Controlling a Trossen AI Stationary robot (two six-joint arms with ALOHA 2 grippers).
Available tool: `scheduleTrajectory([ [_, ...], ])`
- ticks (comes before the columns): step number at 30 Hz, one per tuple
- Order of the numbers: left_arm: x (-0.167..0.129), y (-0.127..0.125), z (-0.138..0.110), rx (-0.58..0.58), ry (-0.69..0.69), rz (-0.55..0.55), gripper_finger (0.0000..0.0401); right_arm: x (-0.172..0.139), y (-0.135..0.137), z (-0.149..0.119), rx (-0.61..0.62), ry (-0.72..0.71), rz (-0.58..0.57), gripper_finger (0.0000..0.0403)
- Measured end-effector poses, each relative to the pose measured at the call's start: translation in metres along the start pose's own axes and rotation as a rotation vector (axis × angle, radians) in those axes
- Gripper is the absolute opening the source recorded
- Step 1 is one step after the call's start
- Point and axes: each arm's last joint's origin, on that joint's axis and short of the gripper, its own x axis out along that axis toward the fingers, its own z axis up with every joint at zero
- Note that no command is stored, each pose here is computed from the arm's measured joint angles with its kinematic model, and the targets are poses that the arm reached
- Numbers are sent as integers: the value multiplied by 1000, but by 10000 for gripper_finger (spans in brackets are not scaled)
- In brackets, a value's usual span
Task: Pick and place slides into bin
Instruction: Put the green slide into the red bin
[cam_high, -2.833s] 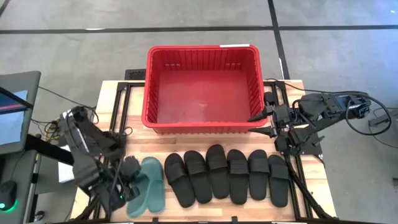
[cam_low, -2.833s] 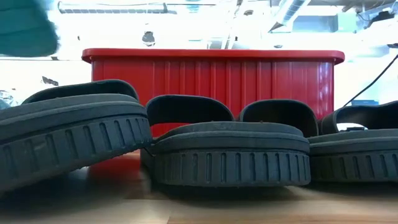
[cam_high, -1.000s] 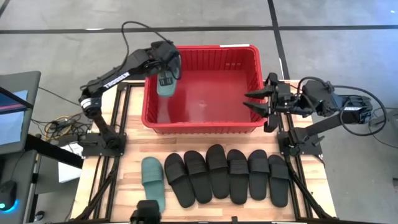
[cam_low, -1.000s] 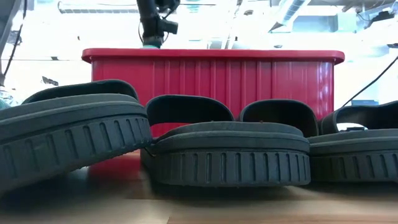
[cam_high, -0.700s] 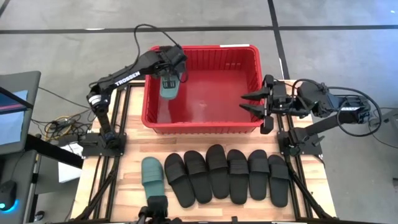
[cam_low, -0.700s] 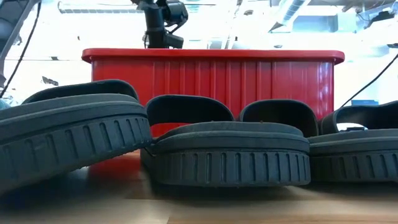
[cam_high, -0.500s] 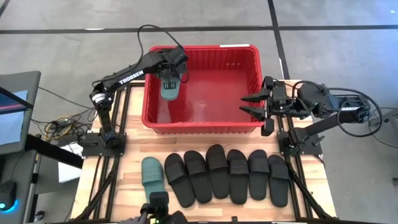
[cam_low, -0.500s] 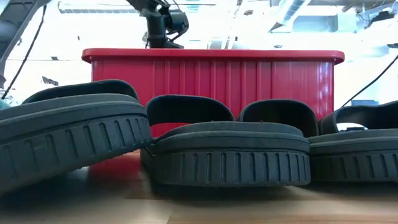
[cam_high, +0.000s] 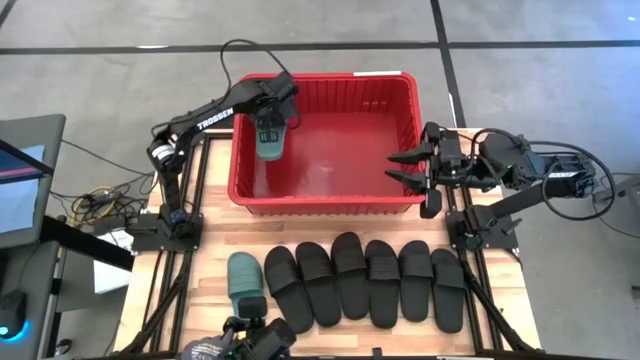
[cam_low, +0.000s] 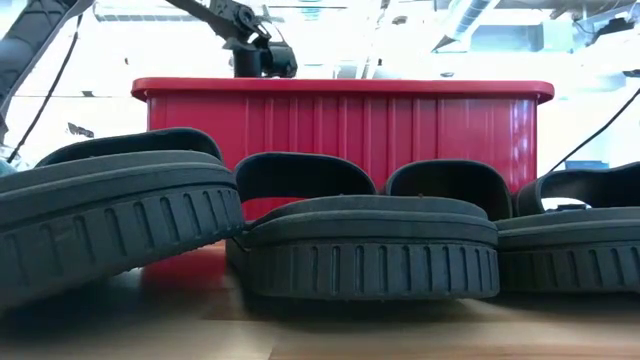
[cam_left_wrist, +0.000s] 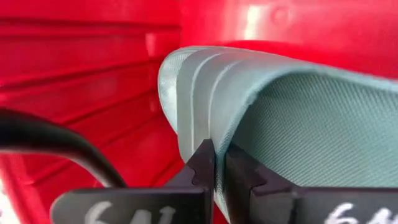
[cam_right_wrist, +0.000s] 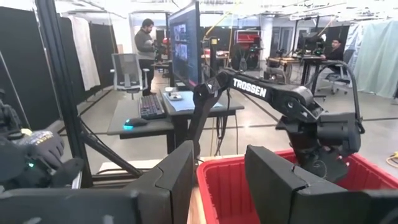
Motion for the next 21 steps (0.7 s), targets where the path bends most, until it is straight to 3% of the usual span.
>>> scheduleTrajectory([
  [21, 12, 12, -5, 44, -57, 3, 0, 0, 0, 1, 18, -9, 0, 132],
])
